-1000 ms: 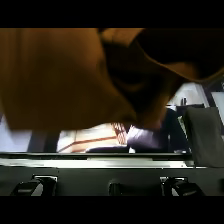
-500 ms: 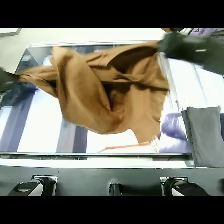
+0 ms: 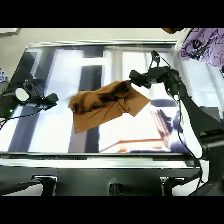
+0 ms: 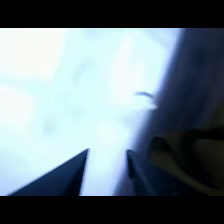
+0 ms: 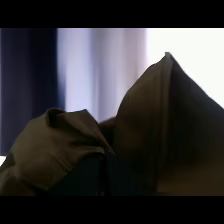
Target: Fold the clothes and pants, and hang the long-sleeved shirts on hangers.
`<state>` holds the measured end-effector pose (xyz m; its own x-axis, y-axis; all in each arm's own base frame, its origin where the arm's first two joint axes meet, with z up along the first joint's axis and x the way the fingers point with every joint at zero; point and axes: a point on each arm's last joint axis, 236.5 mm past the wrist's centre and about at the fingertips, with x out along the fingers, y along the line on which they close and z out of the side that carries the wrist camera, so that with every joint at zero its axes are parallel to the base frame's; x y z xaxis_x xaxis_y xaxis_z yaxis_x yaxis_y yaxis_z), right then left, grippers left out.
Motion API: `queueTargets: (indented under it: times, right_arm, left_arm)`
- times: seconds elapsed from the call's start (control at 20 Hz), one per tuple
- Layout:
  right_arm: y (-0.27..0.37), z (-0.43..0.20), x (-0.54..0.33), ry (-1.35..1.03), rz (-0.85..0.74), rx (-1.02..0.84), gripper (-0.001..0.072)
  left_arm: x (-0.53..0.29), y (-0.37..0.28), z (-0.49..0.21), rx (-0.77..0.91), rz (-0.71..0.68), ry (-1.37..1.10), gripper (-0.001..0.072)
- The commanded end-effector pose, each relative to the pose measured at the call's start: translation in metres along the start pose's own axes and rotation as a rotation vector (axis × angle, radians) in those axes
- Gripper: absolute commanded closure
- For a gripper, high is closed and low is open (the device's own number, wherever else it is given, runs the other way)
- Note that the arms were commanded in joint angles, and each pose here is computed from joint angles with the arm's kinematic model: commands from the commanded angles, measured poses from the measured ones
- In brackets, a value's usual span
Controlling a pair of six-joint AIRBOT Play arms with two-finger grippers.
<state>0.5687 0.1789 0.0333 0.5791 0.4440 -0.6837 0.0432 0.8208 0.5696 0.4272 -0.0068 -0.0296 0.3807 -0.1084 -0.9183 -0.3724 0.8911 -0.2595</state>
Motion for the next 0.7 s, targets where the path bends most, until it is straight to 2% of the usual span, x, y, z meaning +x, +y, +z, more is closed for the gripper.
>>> queueTargets:
  times: [0.0, 0.15, 0.25, 0.45, 0.65]
  right_arm:
    - [0.000, 0.000, 0.011, -0.011, 0.017, 0.023, 0.0687]
    - [0.003, 0.005, -0.001, -0.022, 0.002, -0.015, 0.0687]
    - [0.004, 0.001, -0.008, -0.004, -0.006, -0.031, 0.0687]
    - [0.002, -0.017, -0.014, 0.075, -0.023, -0.049, 0.0687]
    - [0.002, -0.024, -0.018, 0.109, -0.028, -0.054, 0.0687]
  left_arm:
    - [0.011, 0.002, -0.007, -0.058, -0.031, 0.059, 0.0157]
    - [-0.044, 0.028, -0.001, -0.070, -0.026, 0.028, 0.0157]
    - [-0.067, 0.030, -0.021, -0.060, -0.093, 0.040, 0.0157]
    - [-0.037, -0.009, -0.099, -0.107, -0.328, 0.184, 0.0157]
    - [0.004, -0.024, -0.148, -0.167, -0.361, 0.256, 0.0158]
